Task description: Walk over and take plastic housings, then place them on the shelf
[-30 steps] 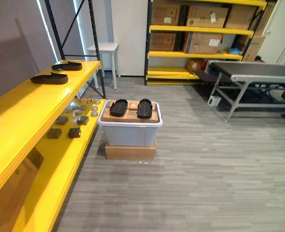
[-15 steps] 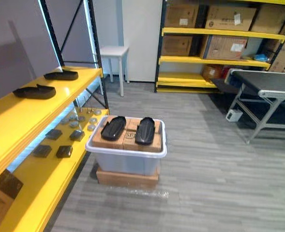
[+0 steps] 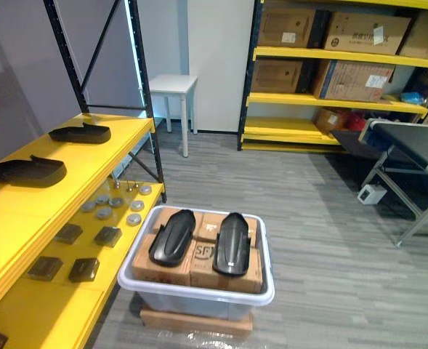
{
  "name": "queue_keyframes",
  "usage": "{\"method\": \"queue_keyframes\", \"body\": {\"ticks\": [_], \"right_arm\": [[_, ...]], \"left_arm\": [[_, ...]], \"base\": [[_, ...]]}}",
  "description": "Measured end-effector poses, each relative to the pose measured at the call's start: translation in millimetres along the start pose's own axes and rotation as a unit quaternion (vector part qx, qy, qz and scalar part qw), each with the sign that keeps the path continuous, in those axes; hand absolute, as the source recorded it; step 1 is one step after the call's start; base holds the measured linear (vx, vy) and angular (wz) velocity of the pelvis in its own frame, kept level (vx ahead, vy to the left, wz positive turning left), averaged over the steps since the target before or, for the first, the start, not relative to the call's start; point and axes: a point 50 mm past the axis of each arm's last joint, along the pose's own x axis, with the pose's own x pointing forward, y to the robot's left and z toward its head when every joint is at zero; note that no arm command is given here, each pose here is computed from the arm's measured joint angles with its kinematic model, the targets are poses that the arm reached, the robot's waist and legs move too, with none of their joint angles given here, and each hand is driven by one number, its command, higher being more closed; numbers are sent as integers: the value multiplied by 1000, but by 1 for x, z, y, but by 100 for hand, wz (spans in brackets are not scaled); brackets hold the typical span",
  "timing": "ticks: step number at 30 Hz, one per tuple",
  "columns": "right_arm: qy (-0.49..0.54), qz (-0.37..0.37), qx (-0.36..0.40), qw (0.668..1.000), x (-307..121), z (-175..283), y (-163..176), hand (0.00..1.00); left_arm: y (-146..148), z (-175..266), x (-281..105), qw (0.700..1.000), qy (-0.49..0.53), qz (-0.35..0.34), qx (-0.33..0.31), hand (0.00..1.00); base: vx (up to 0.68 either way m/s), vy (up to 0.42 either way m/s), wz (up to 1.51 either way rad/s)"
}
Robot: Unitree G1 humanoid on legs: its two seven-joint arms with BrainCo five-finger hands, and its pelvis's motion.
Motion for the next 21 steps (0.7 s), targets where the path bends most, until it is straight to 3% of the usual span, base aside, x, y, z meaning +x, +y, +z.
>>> {"method": "queue_keyframes", "body": {"ticks": [2, 4, 9, 16, 21], "right_arm": [[-40, -18, -14, 999, -2, 14, -2, 0], [-94, -39, -49, 994, -2, 42, -4, 0], [-224, -62, -82, 969, -5, 116, 24, 0], [-414, -63, -35, 907, -41, 239, 92, 0], [-478, -103, 5, 872, -65, 307, 98, 0]], "left_arm": [[-7, 16, 2, 999, -33, -11, 10, 0], [-23, 3, -2, 1000, -20, -22, -4, 0], [-39, -11, -6, 999, 1, -41, -6, 0], [-44, 10, 1, 999, -26, -22, -14, 0], [-49, 20, 3, 999, -40, -27, 3, 0]], "base": [[430, -246, 54], [488, -256, 8], [151, -69, 1], [-51, 60, 16], [-65, 26, 7]]}}
